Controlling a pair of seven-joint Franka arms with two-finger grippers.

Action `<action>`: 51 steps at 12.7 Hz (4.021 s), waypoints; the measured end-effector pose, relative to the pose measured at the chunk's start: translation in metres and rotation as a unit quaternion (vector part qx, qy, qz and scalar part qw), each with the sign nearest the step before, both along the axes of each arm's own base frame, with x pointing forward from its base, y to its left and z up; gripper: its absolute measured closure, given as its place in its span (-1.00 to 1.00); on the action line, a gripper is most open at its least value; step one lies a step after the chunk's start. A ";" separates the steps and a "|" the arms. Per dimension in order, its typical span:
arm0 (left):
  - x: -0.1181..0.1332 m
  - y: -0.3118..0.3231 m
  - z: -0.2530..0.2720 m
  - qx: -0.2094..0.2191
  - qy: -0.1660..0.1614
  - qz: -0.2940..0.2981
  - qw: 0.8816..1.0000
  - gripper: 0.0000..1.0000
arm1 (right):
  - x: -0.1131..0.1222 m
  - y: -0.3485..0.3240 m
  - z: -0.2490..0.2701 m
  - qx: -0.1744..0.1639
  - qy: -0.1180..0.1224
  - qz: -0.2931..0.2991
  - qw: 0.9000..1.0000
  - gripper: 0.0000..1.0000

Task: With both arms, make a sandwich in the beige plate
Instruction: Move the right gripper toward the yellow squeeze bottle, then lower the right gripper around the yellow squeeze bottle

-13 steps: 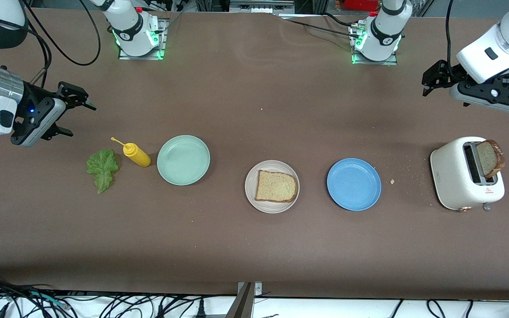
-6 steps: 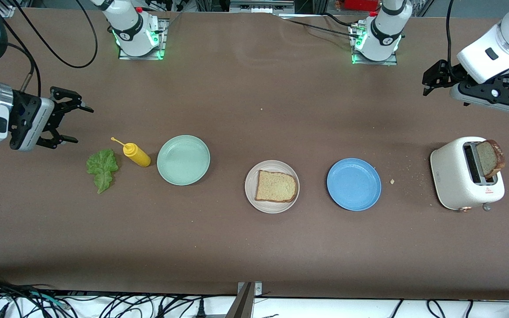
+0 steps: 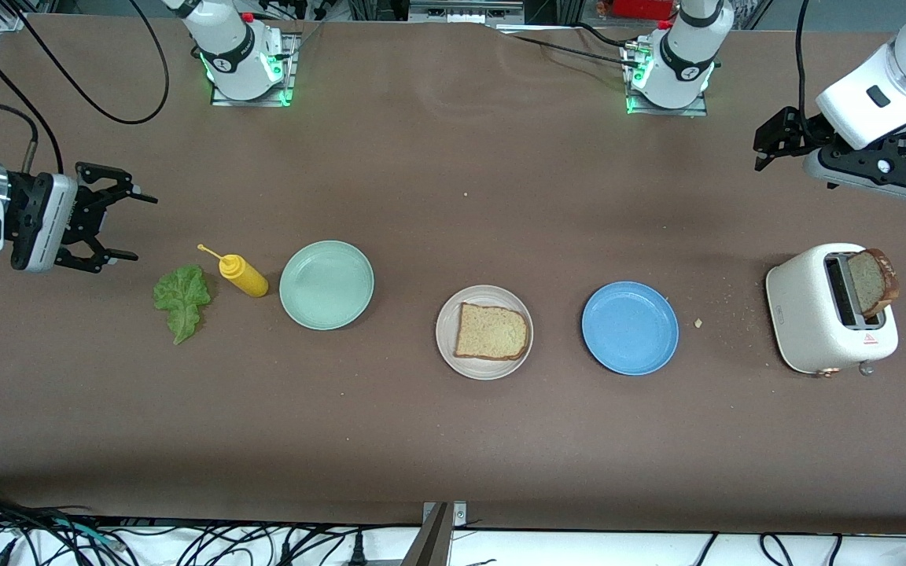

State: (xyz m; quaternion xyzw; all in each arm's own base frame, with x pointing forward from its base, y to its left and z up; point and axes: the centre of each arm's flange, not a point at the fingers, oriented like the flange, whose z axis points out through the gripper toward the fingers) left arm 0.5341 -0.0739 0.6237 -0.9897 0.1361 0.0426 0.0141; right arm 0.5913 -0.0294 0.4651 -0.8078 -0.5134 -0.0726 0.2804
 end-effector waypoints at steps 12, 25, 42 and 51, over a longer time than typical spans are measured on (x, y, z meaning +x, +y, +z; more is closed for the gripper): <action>0.000 0.004 0.000 0.000 0.001 0.004 1.000 -1.00 | -0.004 -0.088 -0.145 0.159 -0.057 0.106 0.980 -1.00; -0.001 0.005 -0.001 0.001 0.009 0.005 1.000 -1.00 | -0.018 -0.107 -0.246 0.246 -0.119 0.177 0.946 -1.00; 0.000 0.022 -0.001 0.001 0.010 0.016 1.000 -1.00 | -0.015 -0.053 -0.336 0.342 -0.172 0.144 0.912 -1.00; 0.001 0.026 -0.002 0.001 0.010 0.018 1.000 -1.00 | -0.009 -0.014 -0.354 0.359 -0.176 0.131 0.907 -0.99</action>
